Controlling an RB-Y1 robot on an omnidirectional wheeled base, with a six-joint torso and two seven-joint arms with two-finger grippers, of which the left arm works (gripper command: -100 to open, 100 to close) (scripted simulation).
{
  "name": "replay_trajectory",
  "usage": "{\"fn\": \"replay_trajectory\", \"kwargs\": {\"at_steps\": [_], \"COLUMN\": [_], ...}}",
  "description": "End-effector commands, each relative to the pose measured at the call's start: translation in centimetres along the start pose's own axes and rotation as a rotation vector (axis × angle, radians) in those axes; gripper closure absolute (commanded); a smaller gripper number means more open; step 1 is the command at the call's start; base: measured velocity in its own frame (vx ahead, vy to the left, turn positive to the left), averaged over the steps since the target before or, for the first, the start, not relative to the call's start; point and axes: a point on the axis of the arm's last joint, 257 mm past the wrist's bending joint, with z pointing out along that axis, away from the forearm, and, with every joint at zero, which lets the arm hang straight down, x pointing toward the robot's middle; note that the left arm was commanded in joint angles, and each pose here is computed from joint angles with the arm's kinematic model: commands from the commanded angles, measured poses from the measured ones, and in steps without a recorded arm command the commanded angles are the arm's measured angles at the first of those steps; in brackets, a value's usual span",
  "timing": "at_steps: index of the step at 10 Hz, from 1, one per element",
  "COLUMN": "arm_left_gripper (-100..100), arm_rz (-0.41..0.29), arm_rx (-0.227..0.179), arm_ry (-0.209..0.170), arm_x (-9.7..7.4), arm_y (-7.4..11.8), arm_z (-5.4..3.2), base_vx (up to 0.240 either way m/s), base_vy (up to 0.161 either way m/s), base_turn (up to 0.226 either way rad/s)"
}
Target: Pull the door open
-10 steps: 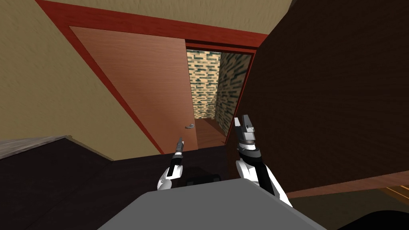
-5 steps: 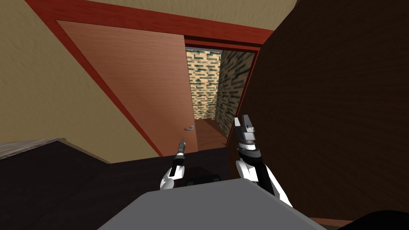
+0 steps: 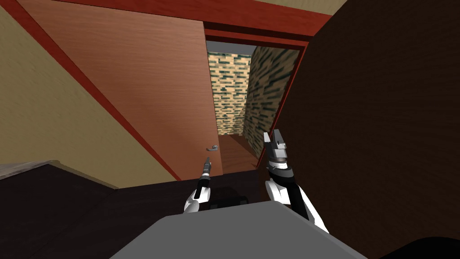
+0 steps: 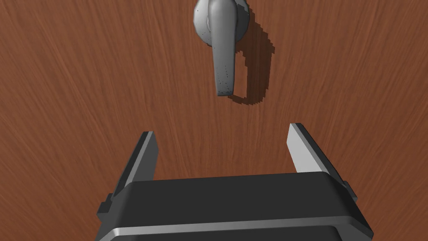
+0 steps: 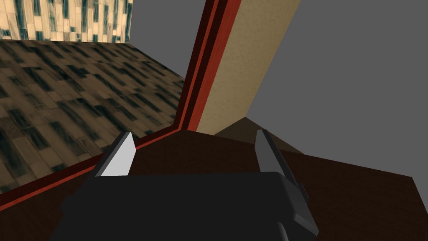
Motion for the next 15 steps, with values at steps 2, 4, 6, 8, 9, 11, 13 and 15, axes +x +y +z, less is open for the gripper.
{"fn": "replay_trajectory", "kwargs": {"at_steps": [2, 4, 6, 8, 9, 11, 13, 15], "arm_left_gripper": [-100, -100, -100, -100, -100, -100, -100, -100], "arm_rz": [-0.004, 0.016, 0.016, 0.029, 0.031, 0.03, 0.021, 0.013], "arm_rx": [-0.008, -0.033, -0.033, -0.047, -0.049, -0.048, -0.041, -0.035], "arm_ry": [0.003, -0.018, -0.018, -0.046, -0.058, -0.081, -0.103, -0.115], "arm_x": [0.4, -2.0, -2.0, -4.8, -5.8, -7.5, -8.8, -9.4], "arm_y": [0.3, 1.2, 1.2, 1.7, 1.7, 1.6, 1.3, 1.1], "arm_z": [0.02, -0.18, -0.18, -0.21, -0.18, -0.06, 0.11, 0.23], "base_vx": [0.099, 0.002, -0.026, -0.029, -0.025, 0.003, 0.088, 0.176], "base_vy": [-0.005, 0.046, 0.039, 0.028, 0.031, 0.006, -0.017, -0.04], "base_turn": [0.016, -0.225, -0.032, -0.2, -0.121, -0.061, -0.056, -0.022]}}
